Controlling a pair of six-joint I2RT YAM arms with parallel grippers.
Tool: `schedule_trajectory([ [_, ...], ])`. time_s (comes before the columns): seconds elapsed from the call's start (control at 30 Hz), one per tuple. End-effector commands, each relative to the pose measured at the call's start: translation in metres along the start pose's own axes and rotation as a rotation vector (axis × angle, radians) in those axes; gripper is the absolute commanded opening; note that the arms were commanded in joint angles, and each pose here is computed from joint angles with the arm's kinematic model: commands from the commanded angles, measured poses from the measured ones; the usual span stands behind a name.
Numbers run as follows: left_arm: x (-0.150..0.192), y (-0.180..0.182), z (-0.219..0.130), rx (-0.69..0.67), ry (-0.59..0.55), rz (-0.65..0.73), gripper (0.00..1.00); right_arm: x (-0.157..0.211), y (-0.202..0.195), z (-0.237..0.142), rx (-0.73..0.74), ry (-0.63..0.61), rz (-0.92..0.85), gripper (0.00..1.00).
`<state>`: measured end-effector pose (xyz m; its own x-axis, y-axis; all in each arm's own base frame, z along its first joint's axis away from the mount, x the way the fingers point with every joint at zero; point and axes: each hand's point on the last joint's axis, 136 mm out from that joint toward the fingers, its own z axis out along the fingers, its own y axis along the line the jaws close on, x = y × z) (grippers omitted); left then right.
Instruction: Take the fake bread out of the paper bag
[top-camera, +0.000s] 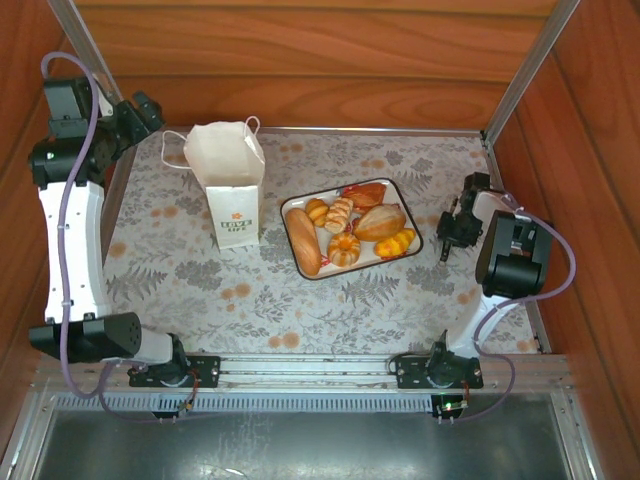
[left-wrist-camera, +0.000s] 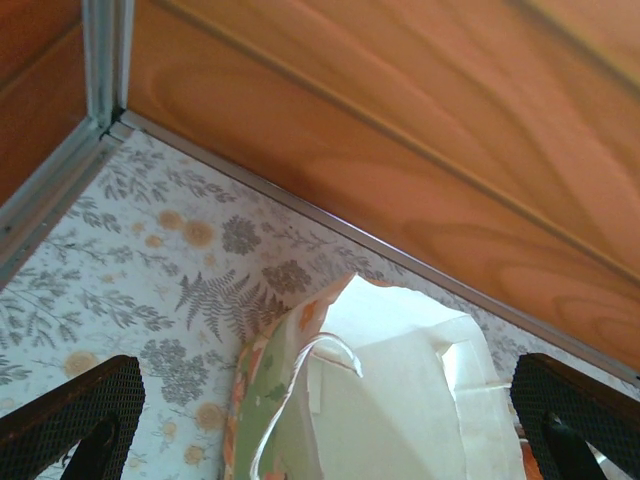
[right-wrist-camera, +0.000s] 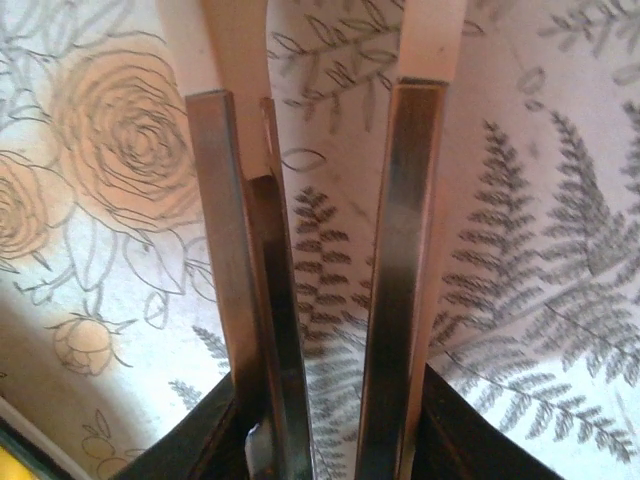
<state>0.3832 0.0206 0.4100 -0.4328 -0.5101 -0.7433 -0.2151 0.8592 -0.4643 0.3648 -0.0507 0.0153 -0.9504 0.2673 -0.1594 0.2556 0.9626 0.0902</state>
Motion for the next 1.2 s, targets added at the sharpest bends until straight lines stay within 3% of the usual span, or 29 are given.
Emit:
schedule_trajectory([
  [0.0,-0.004,0.013,-0.003,-0.058,-0.041,0.023,1.0,0.005,0.014,0.015,-0.024,0.039,-0.081,0.39],
  [0.23,0.0,0.021,-0.003,-0.077,-0.061,0.017,1.0,0.008,0.029,0.024,-0.009,0.076,-0.165,0.4],
  [0.47,0.006,0.024,0.001,-0.073,-0.048,0.005,1.0,0.014,0.019,0.024,0.055,0.112,-0.131,0.5],
  [1.17,0.013,0.026,0.0,-0.062,-0.045,-0.017,1.0,0.039,0.002,0.009,0.129,0.141,-0.05,0.57],
])
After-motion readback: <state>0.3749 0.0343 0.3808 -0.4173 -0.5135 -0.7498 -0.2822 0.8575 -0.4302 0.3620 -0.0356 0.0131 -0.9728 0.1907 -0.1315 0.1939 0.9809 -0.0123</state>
